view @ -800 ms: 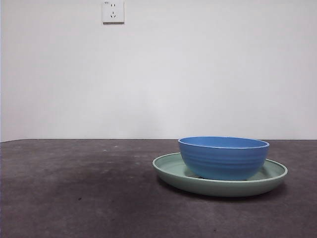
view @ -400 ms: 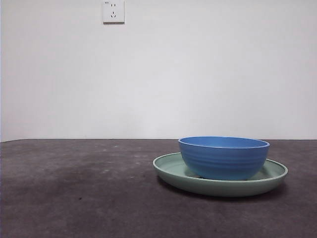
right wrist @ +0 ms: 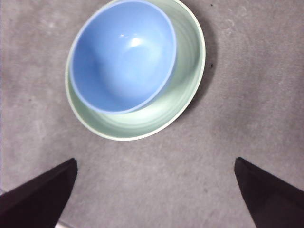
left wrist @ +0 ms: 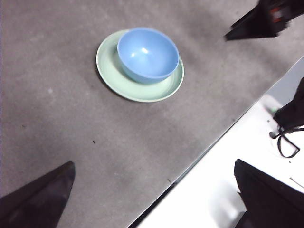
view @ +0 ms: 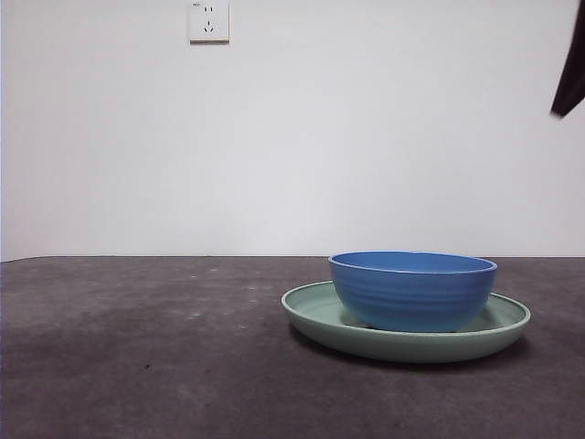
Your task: Pick up the blue bowl, put it on the green plate, put it on desk
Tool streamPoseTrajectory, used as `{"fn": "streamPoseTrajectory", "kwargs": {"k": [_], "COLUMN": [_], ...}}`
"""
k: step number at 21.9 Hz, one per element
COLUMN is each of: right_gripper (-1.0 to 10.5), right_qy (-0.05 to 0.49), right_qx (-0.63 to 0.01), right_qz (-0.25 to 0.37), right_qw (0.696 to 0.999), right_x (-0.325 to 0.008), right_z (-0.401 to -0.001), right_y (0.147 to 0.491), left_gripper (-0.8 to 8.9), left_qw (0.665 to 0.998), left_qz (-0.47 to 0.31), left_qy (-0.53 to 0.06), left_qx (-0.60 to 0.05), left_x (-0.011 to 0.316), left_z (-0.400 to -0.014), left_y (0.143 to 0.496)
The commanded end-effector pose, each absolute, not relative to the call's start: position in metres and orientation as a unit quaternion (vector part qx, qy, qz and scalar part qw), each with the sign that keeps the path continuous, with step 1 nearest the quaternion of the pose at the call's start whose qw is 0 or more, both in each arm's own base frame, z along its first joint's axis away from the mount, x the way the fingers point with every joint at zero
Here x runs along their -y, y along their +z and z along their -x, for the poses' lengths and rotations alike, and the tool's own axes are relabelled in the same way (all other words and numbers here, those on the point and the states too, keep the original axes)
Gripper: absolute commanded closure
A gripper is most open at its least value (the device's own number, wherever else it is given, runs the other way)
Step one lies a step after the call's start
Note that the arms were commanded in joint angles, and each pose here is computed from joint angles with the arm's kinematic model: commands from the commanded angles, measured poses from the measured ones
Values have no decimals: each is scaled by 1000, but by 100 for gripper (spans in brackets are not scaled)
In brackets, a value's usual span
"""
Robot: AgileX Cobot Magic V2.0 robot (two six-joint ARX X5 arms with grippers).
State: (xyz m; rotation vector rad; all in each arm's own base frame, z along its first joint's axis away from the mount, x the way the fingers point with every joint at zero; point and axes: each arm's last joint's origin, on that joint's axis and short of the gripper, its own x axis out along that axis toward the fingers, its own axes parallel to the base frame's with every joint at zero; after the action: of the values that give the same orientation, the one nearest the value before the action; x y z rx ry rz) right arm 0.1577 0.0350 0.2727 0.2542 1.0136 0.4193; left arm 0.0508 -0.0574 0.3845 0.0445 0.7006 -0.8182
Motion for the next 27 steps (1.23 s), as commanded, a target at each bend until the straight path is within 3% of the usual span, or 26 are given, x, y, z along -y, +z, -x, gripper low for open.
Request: {"fn": "streamPoseTrajectory", "kwargs": {"k": [1, 9, 22, 25, 27], "right_gripper": [262, 263, 264, 406, 410], "right_qy": [195, 150, 130, 137, 150], "right_qx": [-496, -542, -557, -556, -556], "right_qz": [-118, -89, -75, -80, -88], "right_qw": [838, 822, 817, 816, 813], "right_x": [-38, -40, -46, -48, -49], "right_z": [-174, -206, -255, -260, -262], "right_y": [265, 236, 186, 180, 178], "left_gripper": [188, 188, 188, 188, 188], "left_qw": [861, 866, 866, 866, 866], "left_qz": [-14, -6, -10, -10, -10], "left_qy": [-398, -403, -402, -402, -402], "left_qx": [-317, -295, -298, -298, -298], "left_x": [53, 41, 40, 40, 40], "left_z": [-46, -34, -33, -33, -33], "left_y": [389, 391, 390, 390, 390]}}
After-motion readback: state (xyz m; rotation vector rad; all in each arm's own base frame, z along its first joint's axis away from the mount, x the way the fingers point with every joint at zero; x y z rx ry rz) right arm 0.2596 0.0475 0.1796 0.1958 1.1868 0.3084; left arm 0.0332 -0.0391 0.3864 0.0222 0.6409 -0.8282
